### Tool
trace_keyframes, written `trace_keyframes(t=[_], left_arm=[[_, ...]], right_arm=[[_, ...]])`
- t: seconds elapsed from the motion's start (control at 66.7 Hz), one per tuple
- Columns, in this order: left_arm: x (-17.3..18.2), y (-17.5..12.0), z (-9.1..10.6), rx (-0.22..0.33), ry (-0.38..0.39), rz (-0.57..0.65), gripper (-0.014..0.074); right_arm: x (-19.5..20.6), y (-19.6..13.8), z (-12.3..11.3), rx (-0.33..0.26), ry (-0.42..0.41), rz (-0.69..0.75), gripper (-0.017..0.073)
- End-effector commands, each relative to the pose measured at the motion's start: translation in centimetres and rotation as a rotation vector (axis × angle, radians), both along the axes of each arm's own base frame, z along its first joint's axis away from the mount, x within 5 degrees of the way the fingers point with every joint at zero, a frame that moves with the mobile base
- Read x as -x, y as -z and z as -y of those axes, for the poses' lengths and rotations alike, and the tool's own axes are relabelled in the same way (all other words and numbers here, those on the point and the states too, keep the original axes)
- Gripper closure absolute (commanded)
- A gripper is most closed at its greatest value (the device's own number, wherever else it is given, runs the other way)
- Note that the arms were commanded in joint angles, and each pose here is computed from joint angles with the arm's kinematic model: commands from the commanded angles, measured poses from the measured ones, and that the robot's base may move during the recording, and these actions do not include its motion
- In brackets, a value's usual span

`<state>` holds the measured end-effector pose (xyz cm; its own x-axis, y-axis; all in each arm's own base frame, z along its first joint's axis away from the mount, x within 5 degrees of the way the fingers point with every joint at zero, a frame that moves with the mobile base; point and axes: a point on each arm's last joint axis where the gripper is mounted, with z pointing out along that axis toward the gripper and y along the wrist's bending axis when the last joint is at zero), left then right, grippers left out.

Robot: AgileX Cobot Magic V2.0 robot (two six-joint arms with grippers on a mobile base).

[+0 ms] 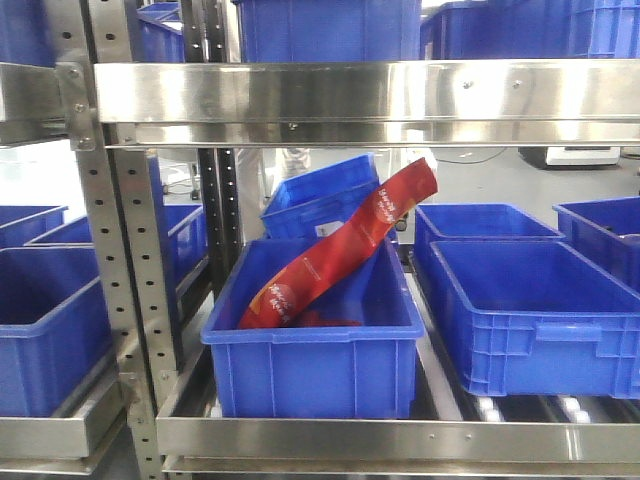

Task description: Move two blue bins to right shelf middle

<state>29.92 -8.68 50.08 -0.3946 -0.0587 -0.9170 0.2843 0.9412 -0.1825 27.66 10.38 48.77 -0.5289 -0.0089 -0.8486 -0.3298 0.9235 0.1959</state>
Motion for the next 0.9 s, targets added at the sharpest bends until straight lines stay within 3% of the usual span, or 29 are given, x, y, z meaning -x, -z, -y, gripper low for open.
trace_keyframes(t=[0.0,0.885], left_arm=[[0.43,-2.25,-0.02,0.082,-0.007,0.155,0.0705],[0.43,-2.25,-0.02,0.082,-0.007,0.155,0.0705]], right_arm=[[0.60,-1.26,0.15,-0.018,-0.012,0.078,0.0713],[0.60,-1.26,0.15,-0.018,-0.012,0.078,0.0713]])
